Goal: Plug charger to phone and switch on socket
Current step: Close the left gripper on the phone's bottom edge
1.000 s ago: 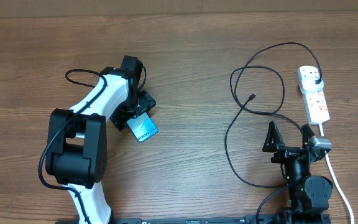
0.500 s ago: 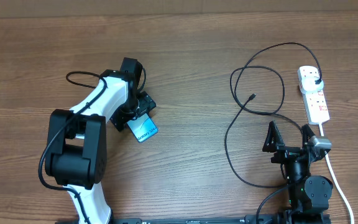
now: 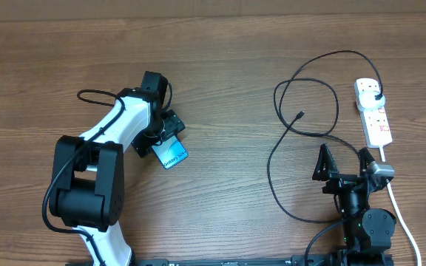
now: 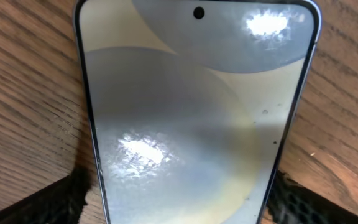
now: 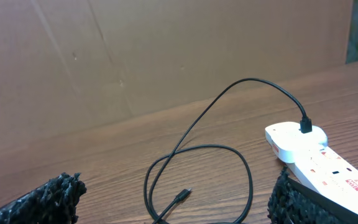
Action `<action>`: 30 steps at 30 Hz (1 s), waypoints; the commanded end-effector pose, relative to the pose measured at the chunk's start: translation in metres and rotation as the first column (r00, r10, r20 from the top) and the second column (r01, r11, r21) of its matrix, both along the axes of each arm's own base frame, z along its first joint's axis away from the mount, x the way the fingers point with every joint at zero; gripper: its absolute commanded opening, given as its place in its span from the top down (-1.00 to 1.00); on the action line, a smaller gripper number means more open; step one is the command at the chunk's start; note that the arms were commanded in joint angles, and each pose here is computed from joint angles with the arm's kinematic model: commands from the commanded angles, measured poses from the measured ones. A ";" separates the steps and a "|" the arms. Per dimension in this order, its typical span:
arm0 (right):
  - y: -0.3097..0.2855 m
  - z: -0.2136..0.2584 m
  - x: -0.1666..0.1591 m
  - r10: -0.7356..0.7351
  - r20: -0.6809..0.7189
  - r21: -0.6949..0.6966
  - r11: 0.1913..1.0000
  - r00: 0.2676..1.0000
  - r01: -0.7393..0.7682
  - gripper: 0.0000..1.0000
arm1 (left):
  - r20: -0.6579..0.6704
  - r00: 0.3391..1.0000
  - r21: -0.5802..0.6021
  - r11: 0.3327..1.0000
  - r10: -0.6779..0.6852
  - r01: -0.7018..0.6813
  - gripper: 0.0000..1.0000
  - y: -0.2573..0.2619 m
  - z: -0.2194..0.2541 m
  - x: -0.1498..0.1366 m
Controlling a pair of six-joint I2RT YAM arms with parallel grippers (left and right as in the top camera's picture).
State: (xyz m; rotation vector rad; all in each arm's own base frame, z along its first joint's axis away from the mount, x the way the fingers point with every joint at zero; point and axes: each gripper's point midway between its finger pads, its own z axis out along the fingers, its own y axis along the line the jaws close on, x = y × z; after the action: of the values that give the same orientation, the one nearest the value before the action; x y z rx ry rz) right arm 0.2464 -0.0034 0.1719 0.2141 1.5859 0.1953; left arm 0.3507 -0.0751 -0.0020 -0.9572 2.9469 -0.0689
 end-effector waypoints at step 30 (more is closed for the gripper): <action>0.001 -0.002 0.000 0.006 0.002 -0.005 1.000 1.000 -0.006 -1.00 | -0.098 0.979 -0.100 0.980 -0.179 0.169 -0.54 -0.017 -0.009 -0.014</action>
State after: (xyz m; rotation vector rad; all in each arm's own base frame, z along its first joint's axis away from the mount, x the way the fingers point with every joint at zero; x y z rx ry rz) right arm 0.2464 -0.0034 0.1718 0.2145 1.5862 0.1956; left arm 0.3445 -0.0785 0.0002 -0.7580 3.0550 -0.0795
